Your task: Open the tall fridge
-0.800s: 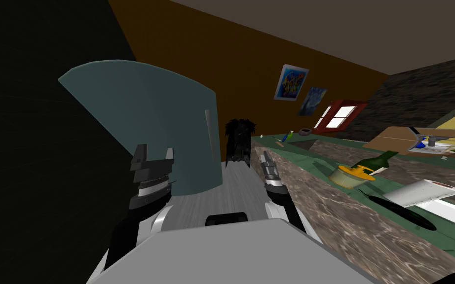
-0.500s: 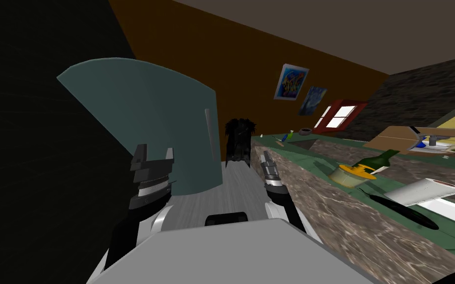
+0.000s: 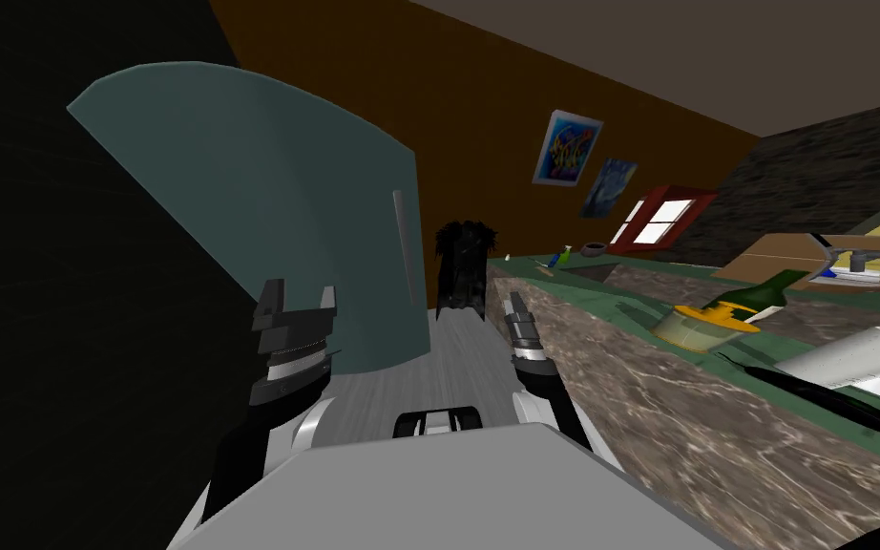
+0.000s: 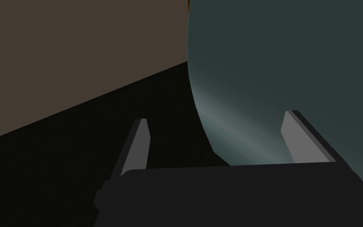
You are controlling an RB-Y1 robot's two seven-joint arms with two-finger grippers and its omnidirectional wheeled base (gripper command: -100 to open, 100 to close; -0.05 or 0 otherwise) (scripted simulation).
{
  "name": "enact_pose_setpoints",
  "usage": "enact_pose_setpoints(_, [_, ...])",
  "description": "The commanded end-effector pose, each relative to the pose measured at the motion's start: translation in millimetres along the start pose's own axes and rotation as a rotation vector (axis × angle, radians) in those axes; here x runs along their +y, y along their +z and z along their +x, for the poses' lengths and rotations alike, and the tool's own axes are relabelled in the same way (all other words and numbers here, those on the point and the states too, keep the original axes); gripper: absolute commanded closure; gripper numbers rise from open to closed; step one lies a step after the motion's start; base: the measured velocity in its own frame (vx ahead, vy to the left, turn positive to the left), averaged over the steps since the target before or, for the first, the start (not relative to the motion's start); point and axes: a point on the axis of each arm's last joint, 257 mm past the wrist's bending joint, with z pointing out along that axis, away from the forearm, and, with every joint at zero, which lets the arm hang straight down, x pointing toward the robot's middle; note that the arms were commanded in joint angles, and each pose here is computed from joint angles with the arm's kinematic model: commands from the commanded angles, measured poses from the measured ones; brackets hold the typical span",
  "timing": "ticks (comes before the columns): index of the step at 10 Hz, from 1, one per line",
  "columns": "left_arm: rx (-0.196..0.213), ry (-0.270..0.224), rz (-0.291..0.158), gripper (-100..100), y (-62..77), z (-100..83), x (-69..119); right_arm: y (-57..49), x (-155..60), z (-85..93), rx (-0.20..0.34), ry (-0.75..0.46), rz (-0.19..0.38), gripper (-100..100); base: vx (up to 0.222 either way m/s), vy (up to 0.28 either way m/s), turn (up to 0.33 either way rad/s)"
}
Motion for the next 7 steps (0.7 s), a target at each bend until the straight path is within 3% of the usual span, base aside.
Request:
enact_pose_setpoints(1, [0.000,0.000,0.000,0,0.0,0.0,0.0,0.0,0,0.0,0.000,0.000,0.000,0,0.000,0.000,0.000])
enact_pose_setpoints(2, [0.027,0.004,-0.009,-100,2.6,2.5,2.8,0.0,0,0.0,0.000,0.000,0.000,0,0.025,-0.028,0.090])
enact_pose_setpoints(5, [0.076,0.009,-0.038,-100,13.0,3.7,11.9,-0.2,0,0.1,0.000,0.000,0.001,0,0.065,-0.089,0.153])
enact_pose_setpoints(7, [0.085,0.009,-0.051,-100,18.0,2.3,15.9,-0.2,0,0.1,0.000,0.000,0.001,0,0.070,-0.129,0.148])
